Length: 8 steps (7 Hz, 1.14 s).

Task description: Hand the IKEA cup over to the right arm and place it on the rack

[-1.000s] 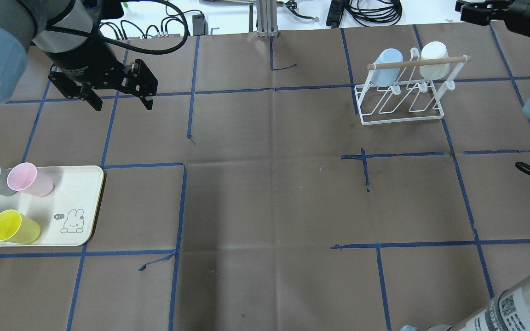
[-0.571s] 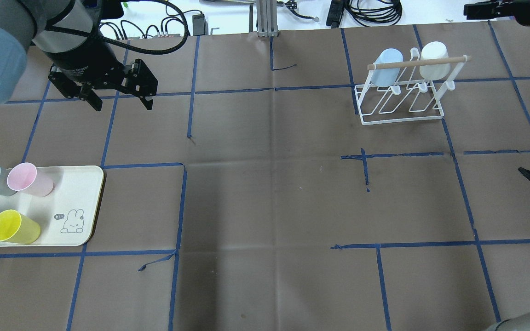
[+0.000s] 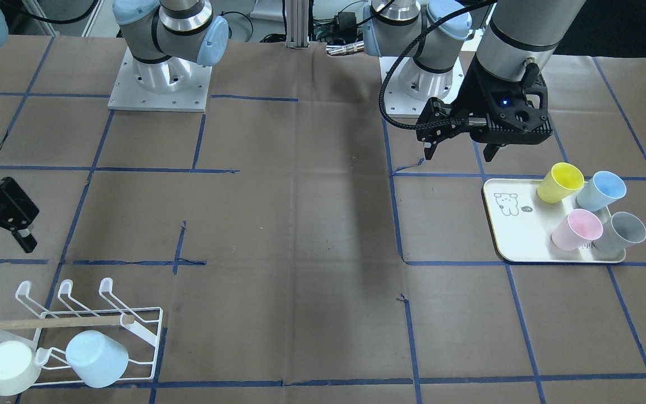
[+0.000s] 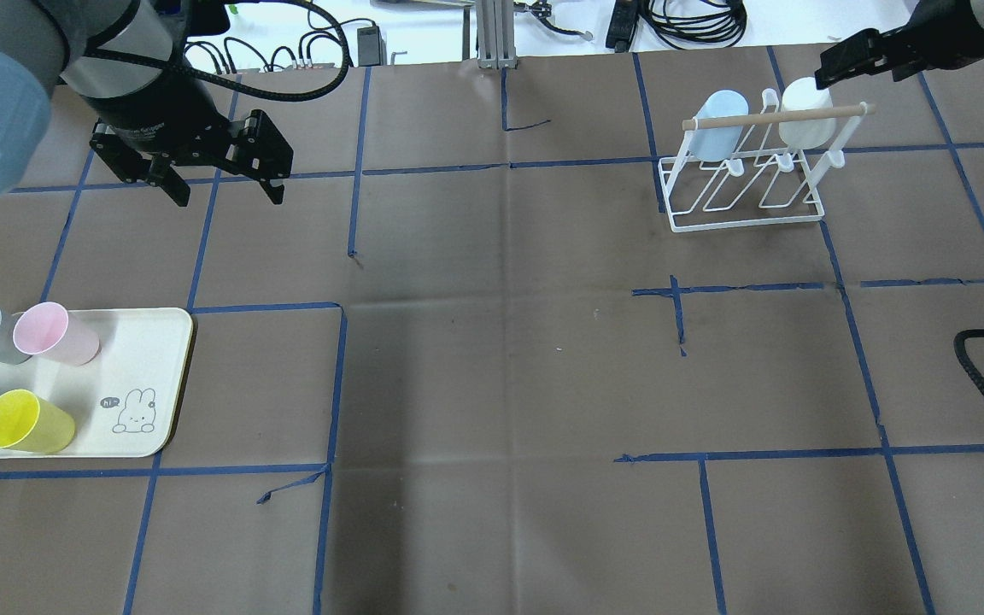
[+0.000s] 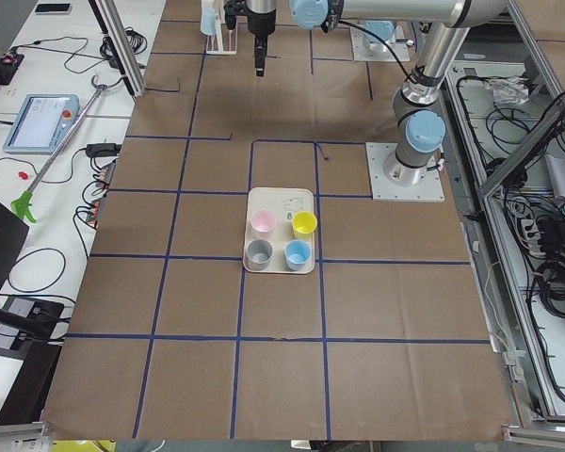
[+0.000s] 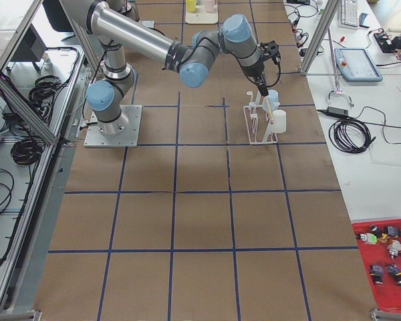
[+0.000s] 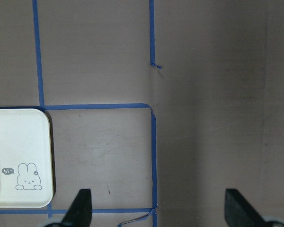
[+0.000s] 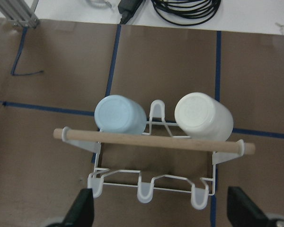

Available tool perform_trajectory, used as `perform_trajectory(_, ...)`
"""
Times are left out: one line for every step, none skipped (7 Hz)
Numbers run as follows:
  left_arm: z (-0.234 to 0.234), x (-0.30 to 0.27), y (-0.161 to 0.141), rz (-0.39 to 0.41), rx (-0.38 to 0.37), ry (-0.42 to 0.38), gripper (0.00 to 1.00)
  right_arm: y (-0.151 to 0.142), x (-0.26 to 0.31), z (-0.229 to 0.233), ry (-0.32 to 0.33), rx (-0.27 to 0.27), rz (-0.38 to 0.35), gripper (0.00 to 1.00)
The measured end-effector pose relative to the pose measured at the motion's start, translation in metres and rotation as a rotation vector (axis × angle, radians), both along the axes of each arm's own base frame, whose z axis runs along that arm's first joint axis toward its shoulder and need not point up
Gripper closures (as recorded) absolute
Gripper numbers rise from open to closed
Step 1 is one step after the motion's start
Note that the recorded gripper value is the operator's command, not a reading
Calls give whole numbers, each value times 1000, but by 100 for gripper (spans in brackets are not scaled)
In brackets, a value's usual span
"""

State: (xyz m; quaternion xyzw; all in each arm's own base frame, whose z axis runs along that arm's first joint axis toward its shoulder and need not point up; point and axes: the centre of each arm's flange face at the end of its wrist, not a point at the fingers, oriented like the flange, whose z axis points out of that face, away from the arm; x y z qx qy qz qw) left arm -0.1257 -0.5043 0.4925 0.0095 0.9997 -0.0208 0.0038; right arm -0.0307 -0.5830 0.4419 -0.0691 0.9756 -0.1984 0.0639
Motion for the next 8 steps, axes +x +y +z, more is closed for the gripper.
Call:
perform_trajectory(0,0,0,0,0,0,0,9,16,-1,2,107,9,0)
perform_trajectory(0,0,0,0,0,0,0,19,30,-4,11,218,-2,0)
perform_trajectory(0,0,0,0,0,0,0,27,50,-6,19,307,-21,0)
perform_trajectory(0,0,0,0,1,0,0,33,80,-5,35,354,-9,0)
perform_trajectory(0,0,0,0,1,0,0,39,115,-1,59,368,35,0)
perform_trajectory(0,0,0,0,1,0,0,50,147,4,93,378,70,0)
perform_trajectory(-1,0,0,0,1,0,0,64,167,10,128,392,56,0)
perform_trajectory(-1,0,0,0,1,0,0,78,176,19,149,404,23,0)
